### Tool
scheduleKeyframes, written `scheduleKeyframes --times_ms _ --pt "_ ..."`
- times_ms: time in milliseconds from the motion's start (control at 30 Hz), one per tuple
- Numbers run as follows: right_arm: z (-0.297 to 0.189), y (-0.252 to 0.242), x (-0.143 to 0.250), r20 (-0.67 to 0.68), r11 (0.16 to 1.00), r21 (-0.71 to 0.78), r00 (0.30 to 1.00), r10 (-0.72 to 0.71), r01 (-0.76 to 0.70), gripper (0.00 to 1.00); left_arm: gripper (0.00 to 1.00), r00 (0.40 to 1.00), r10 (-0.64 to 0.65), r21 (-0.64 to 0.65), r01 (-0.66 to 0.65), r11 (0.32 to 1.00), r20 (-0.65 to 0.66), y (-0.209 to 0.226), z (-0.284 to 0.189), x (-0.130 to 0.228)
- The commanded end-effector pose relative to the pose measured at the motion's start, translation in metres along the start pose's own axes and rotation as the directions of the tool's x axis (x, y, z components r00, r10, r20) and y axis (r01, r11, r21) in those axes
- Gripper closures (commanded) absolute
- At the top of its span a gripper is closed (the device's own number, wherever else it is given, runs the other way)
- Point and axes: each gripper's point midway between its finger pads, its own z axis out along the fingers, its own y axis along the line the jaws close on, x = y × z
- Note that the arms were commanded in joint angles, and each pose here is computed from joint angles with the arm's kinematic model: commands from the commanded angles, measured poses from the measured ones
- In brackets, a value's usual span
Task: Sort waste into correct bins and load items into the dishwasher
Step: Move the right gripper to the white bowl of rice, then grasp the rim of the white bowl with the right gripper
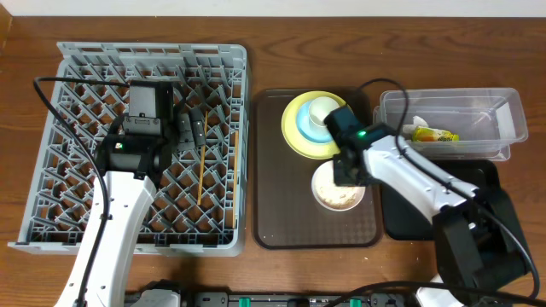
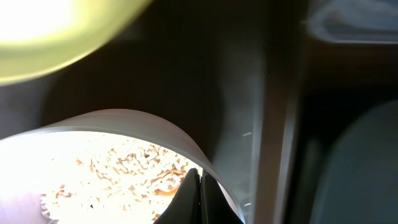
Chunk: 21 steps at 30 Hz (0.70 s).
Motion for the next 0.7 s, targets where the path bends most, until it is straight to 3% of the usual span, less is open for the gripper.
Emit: scheduleKeyframes --times_ms 0,200,367,533,667 --pt "0.0 -0.007 -0.007 -0.03 0.997 -0.067 0.999 0.024 -0.026 0.99 0.05 1.0 -0.006 -0.013 0.006 1.0 0.009 0.003 -0.001 -0.002" --pt "-0.028 0.02 -0.004 -0.019 0.957 -0.263 0.991 -0.129 0.119 0.89 0.06 1.0 -0.005 -0.014 0.006 1.0 0.008 0.003 -0.001 -0.002" --pt "-0.062 0.023 0.002 0.054 0.935 -0.294 0.98 -0.192 0.199 0.75 0.05 1.0 -0.005 -0.014 0.006 1.0 0.008 0.003 -0.001 -0.002" --pt "-0.08 0.037 0.021 0.088 0.902 -0.3 0.95 -0.298 0.311 0.72 0.06 1.0 -0.005 -0.014 0.006 1.0 0.008 0.003 -0.001 -0.002" --pt "-0.074 0.049 0.033 0.092 0.888 -0.262 0.926 -0.367 0.378 0.64 0.06 1.0 -0.005 -0.014 0.006 1.0 0.008 0.003 -0.001 -0.002"
